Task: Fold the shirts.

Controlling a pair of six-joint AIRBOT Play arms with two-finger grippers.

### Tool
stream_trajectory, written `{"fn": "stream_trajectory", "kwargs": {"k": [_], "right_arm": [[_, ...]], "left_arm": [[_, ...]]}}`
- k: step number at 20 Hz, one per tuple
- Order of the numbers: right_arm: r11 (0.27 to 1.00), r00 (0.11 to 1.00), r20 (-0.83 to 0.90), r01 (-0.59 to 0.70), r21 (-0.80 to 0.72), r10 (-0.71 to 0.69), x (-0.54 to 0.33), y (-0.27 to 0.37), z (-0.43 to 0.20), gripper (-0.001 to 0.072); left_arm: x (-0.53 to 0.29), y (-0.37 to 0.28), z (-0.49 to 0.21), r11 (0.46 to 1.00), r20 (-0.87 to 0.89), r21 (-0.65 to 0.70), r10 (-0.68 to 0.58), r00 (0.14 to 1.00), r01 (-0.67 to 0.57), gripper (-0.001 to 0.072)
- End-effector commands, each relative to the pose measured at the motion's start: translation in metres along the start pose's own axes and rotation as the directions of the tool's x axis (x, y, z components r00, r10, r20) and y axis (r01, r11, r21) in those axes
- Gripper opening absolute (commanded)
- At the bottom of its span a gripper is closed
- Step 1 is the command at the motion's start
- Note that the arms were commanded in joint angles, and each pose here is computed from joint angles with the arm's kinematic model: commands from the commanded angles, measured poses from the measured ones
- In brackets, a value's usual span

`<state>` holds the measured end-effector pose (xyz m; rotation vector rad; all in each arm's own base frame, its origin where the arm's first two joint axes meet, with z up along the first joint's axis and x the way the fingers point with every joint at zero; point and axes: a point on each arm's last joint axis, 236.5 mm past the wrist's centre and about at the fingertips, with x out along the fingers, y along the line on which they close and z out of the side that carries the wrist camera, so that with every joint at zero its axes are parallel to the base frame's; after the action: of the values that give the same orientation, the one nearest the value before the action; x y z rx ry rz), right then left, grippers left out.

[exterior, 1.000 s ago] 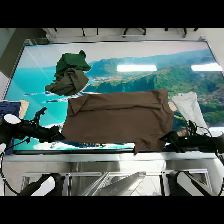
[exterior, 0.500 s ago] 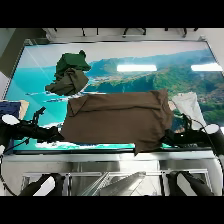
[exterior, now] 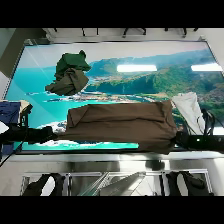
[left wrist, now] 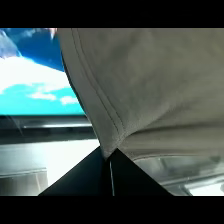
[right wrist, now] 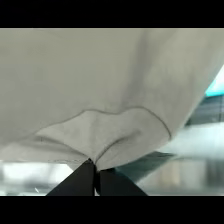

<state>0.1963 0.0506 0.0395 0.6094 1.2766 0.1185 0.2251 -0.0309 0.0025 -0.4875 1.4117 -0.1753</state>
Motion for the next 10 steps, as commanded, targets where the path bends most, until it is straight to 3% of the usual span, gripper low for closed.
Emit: {"fn": "stream_trajectory", "kwargs": {"k": [1, 10], "right_arm": [[0.997, 0.996, 0.058, -0.071, -0.028, 0.072, -0.002, 0.020, 0.053, 0.0018], [0.996, 0.998, -0.012, -0.056, -0.073, 0.055, 0.086, 0.026, 0.202, 0.0018]], "left_arm": [[0.008, -0.002, 0.030, 0.998, 0.041, -0.047, -0.037, 0.998, 0.039, 0.0016], [0.069, -0.018, 0.155, 0.993, -0.052, 0.089, -0.076, 0.996, 0.080, 0.0016]]}}
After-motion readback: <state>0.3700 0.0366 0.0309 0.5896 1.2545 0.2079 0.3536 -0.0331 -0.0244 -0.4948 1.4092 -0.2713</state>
